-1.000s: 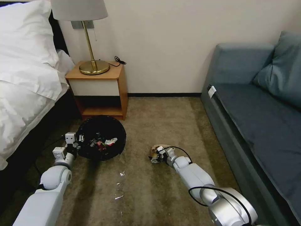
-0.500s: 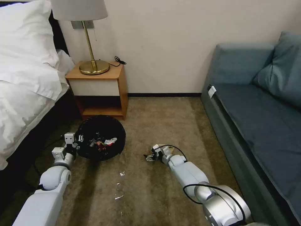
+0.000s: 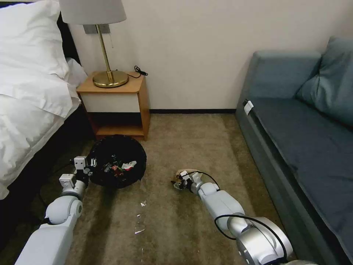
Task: Pick up the trash bin, then pick up the garbage on the floor and place it into the trash bin.
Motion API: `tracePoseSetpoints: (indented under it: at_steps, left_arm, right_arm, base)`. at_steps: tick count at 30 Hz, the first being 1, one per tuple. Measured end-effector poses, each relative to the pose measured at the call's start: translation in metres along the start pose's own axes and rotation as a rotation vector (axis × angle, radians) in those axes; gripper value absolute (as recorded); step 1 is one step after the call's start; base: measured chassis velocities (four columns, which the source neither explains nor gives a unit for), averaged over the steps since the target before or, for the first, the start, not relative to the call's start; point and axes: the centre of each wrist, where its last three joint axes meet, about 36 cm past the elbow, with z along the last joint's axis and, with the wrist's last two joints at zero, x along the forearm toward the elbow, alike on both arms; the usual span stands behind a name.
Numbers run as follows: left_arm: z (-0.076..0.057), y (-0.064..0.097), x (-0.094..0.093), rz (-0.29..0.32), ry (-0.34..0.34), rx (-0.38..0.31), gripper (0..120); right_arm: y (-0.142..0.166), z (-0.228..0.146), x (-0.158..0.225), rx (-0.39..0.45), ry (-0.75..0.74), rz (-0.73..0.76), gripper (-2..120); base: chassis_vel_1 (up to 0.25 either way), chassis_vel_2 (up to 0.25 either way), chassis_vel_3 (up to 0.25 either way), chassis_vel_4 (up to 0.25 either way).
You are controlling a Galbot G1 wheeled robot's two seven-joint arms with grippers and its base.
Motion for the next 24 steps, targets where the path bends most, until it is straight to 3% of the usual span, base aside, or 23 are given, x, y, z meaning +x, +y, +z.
tracePoseSetpoints:
  at_steps: [2,8,10,12,24]
  left_arm:
    - [0.000,0.001,0.002,-0.001,0.001,-0.001,4]
    - [-0.001,0.005,0.007,-0.009,-0.002,-0.001,4]
    - [0.000,0.008,0.010,-0.014,-0.003,-0.003,4]
    - [0.000,0.008,0.011,-0.016,-0.003,-0.004,4]
    - [-0.001,0.009,0.007,-0.013,-0.007,-0.006,4]
  right_arm:
    - [0.001,0.000,-0.001,-0.007,-0.002,-0.002,34]
    - [0.004,0.002,-0.001,-0.016,-0.001,-0.006,20]
    - [0.007,0.006,-0.001,-0.023,-0.004,-0.011,5]
    - [0.007,0.006,-0.001,-0.030,-0.011,-0.013,1]
    - [-0.012,-0.018,0.016,-0.036,-0.208,-0.056,0]
  base:
    - [0.000,0.000,0.000,0.000]
    - [0.000,0.000,0.000,0.000]
    - [0.000,0.000,0.000,0.000]
    - [0.000,0.000,0.000,0.000]
    - [0.000,0.000,0.000,0.000]
